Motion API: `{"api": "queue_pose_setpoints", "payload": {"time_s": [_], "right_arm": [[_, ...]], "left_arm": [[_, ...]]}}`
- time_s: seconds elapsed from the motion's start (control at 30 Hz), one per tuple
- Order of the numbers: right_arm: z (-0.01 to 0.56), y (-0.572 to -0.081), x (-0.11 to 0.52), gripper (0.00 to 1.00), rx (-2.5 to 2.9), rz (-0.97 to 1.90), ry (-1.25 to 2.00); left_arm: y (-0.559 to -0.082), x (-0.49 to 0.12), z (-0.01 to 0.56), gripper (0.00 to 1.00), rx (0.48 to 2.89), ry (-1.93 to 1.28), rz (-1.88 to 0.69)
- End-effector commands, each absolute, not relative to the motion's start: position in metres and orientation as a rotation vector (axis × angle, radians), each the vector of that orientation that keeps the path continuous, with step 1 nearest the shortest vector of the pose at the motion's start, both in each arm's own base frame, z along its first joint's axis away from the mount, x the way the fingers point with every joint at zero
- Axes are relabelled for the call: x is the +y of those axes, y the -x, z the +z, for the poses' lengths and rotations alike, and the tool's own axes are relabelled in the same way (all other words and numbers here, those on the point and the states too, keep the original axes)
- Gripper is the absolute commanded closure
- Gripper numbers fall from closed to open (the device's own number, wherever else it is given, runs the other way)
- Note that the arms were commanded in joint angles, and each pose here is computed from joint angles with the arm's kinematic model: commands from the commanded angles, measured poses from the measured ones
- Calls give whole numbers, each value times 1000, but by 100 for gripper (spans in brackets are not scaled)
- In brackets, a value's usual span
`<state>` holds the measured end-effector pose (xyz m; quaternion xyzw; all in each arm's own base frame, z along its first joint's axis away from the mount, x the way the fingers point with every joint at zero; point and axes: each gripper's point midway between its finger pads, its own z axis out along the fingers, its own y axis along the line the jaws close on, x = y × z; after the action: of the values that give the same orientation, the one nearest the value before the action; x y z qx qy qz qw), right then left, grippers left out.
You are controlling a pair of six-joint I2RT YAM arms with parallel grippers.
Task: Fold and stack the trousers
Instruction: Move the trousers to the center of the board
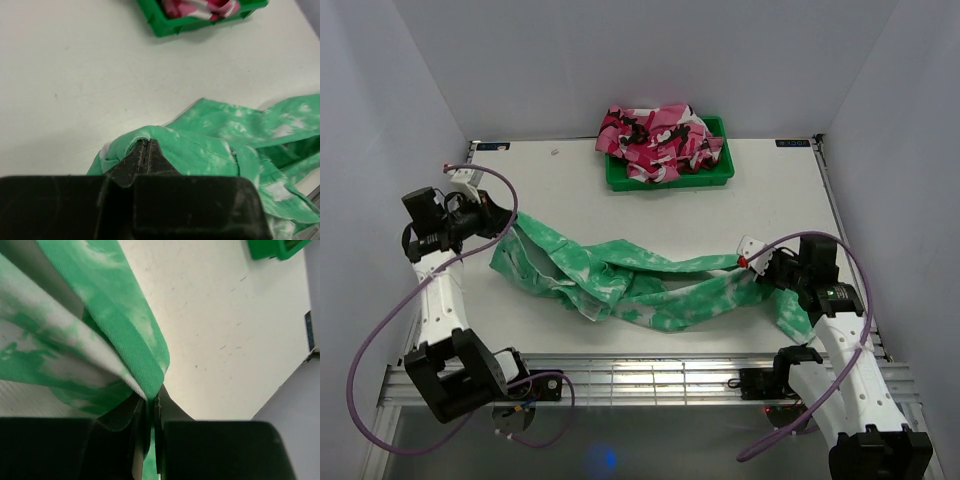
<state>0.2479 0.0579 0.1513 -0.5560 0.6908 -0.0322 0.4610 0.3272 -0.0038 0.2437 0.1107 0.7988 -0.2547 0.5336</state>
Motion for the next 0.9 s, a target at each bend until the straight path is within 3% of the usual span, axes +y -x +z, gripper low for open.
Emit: {"api": "queue_pose_setpoints", "payload": {"time_s": [0.0, 0.33, 0.37, 0.4, 0.43, 0.47, 0.5, 0.53, 0.63, 0.73, 0.87], "right_arm": [[138, -253, 50, 92, 1697, -135, 1403], [87, -254, 31, 92, 1860, -168, 1463], [83, -249, 31, 92, 1885, -147, 1477], [81, -246, 32, 90, 1900, -130, 1483], [84, -247, 33, 80, 1906, -113, 1483], [84, -245, 33, 53, 1924, -101, 1481], [83, -240, 33, 44, 1941, -86, 1484], [88, -241, 33, 34, 1936, -89, 1473], [98, -238, 34, 15, 1902, -105, 1474], [111, -227, 32, 1, 1867, -126, 1525], [128, -214, 36, 8, 1827, -116, 1558]], "left_arm": [[-329, 16, 203, 100, 2024, -323, -511], [-348, 66, 170, 99, 2249, -354, -310], [-346, 59, 175, 92, 2238, -418, -349], [-341, 51, 182, 77, 2221, -497, -398], [-329, 39, 199, 52, 2215, -563, -472], [-327, 29, 212, 11, 2139, -678, -505], [-323, 25, 222, 2, 2120, -714, -526], [-314, 18, 242, 2, 2108, -744, -553], [-306, 3, 271, 2, 2055, -841, -578], [-296, -23, 298, 2, 2000, -955, -501], [-258, -93, 297, 2, 1978, -1131, -574]]}}
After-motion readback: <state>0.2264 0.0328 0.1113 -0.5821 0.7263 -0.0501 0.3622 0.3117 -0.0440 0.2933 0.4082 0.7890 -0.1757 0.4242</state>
